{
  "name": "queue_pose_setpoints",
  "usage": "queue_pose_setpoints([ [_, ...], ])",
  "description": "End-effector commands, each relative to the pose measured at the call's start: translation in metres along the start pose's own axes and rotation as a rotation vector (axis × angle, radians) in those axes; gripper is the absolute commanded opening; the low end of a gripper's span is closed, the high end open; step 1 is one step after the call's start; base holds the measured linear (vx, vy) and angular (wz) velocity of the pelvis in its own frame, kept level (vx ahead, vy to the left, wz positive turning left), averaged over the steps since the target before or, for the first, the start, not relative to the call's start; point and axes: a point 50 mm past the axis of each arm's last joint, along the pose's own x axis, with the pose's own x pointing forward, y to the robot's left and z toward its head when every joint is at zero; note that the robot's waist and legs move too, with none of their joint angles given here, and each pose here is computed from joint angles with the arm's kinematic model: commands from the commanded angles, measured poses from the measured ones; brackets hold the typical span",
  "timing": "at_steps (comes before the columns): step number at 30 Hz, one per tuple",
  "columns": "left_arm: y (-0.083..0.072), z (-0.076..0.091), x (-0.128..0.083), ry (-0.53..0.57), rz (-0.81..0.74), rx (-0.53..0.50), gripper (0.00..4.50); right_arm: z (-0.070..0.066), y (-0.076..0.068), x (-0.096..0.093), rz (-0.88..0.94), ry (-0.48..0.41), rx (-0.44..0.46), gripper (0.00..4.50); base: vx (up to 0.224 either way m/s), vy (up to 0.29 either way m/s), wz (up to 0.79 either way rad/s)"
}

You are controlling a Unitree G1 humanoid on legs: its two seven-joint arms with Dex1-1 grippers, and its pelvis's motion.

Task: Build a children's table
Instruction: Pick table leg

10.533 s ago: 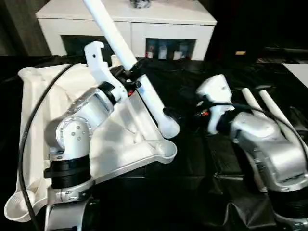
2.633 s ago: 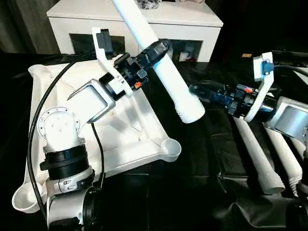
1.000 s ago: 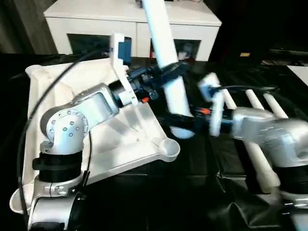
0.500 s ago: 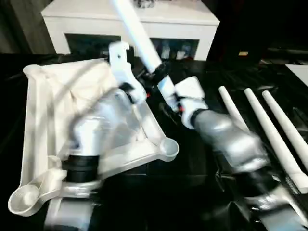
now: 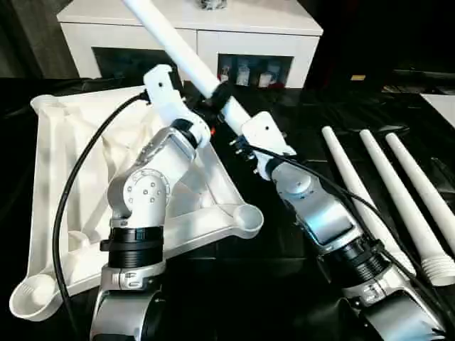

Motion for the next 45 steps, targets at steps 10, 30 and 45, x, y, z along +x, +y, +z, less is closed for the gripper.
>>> queue_pose_setpoints([
  [10, 0.001, 0.007, 0.001, -0.037, -0.007, -0.003, 1.92, 0.007, -0.007, 0.001, -0.009, -0.073, 0.011, 2.54, 0.000, 0.000, 0.00],
  [30, -0.009, 0.017, -0.020, 0.089, -0.342, 0.150, 1.86, 0.031, -0.038, -0.023, 0.379, -0.235, 0.305, 4.44, 0.000, 0.000, 0.00],
  [45, -0.027, 0.042, -0.038, 0.201, -0.680, 0.204, 1.86, 0.015, -0.087, -0.092, 0.947, -0.095, 0.624, 4.50, 0.000, 0.000, 0.00],
])
